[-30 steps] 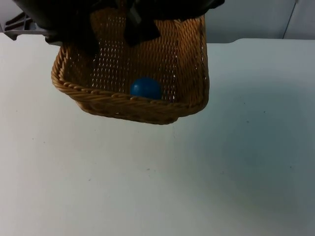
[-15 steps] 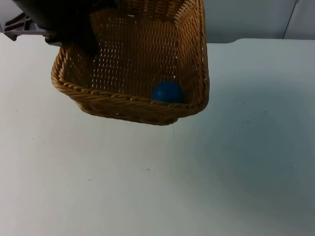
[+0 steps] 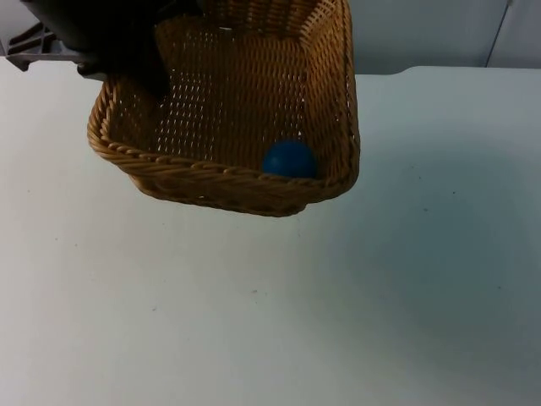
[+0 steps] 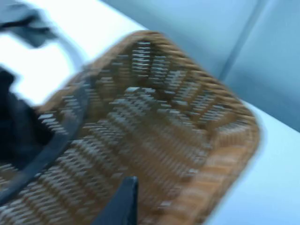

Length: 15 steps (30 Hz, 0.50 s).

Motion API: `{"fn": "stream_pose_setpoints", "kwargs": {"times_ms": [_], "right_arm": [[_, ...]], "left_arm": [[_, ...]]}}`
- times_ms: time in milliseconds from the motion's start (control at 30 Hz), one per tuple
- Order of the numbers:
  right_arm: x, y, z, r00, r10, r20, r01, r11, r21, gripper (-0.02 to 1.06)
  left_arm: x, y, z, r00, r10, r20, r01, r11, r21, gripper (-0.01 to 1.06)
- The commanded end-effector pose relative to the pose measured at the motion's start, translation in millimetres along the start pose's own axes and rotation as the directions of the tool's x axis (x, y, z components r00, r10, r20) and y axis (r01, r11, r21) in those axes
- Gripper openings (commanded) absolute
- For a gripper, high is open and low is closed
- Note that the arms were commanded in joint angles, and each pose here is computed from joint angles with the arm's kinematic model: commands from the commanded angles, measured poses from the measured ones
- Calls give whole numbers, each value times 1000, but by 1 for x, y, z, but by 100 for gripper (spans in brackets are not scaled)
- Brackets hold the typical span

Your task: Pick up the basket with the left hand and place the ball into the basket with the right hand.

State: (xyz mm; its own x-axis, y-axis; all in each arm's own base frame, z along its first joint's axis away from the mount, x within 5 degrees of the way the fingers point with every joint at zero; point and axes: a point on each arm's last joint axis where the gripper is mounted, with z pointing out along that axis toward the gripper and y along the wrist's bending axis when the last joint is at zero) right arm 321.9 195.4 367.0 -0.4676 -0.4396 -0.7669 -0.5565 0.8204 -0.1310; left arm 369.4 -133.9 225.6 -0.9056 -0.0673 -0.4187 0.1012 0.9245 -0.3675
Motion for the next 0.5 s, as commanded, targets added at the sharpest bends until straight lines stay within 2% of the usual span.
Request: {"fn": "stream_pose_setpoints", "kwargs": {"times_ms": [0,33,200,233,367,400,467], "right_arm": [[3,-40,-4,998,58,13,-59,994,90,104],[3,-40,-4,998,58,13,-59,994,90,104],[19,-100,-11,990,138,0,-135,966,218,104],[19,-100,-11,990,138,0,-135,966,218,104],[33,-139,-20,979,202,-1,-192,933,303,104],[33,-139,-20,979,202,-1,-192,933,303,104],[40,-156,-25,972,233,1,-219,914,341,104]], "left_arm": [[-3,-3,-5,999,-25,25,25,1000,18,0],[-3,-3,-5,999,-25,25,25,1000,18,0],[-3,-3,-5,999,-25,25,25,1000,18,0],[-3,-3,-5,999,-25,25,25,1000,18,0],[-3,-2,-5,999,-20,25,19,1000,15,0],[-3,-2,-5,999,-20,25,19,1000,15,0],[-3,-2,-5,999,-20,27,20,1000,16,0]]}}
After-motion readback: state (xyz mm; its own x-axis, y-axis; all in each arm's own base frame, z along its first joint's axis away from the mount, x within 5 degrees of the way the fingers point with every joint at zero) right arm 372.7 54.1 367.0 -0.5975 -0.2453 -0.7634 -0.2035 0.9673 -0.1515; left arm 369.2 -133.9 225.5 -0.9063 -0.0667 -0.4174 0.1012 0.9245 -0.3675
